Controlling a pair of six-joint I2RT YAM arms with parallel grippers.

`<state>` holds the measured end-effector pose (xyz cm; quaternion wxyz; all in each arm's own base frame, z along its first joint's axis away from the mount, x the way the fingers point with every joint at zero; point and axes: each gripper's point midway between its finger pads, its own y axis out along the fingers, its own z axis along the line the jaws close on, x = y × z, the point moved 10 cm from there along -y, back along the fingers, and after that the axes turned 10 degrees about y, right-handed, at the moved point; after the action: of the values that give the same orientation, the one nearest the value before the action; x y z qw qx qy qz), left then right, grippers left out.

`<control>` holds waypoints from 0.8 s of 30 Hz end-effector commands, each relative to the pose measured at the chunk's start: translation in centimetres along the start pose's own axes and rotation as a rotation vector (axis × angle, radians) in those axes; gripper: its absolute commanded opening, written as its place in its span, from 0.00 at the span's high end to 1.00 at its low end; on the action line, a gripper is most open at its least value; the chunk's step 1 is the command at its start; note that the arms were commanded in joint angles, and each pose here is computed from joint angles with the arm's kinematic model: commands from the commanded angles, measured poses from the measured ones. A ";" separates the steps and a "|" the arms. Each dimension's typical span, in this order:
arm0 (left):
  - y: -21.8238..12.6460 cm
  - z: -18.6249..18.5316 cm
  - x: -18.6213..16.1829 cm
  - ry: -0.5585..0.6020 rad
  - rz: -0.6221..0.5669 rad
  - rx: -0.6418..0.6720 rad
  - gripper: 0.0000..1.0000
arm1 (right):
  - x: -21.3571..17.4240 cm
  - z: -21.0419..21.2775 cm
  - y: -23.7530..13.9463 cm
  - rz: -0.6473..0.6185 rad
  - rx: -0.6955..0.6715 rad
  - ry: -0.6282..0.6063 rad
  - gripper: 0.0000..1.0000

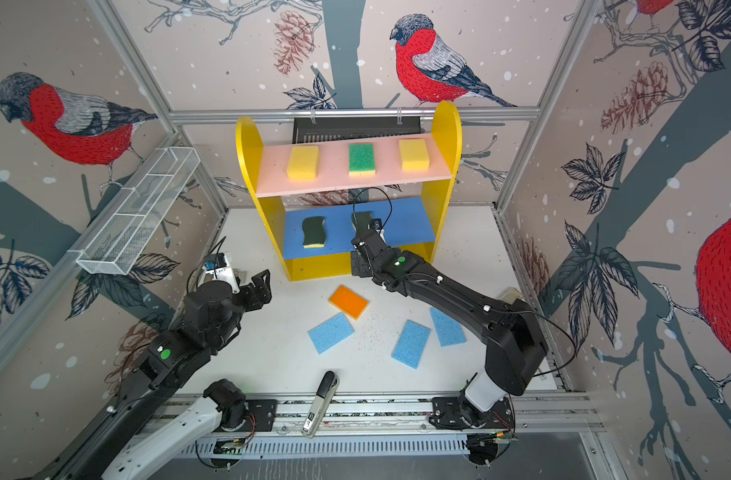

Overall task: Place and organize the cleaning sponges onto the shelf
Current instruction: 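Withdraw the right gripper and move it over the orange sponge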

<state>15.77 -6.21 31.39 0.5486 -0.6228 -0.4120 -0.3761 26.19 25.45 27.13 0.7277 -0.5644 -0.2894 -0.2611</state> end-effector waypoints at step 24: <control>0.4 -0.4 -1.1 -0.107 0.051 -0.067 0.18 | -5.5 -1.3 -2.3 -0.036 0.260 -0.170 0.02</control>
<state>15.59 -6.60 30.15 0.5267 -0.6629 -0.4079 -0.3418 21.21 23.36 24.19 0.7590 -0.5070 -0.3604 -0.1921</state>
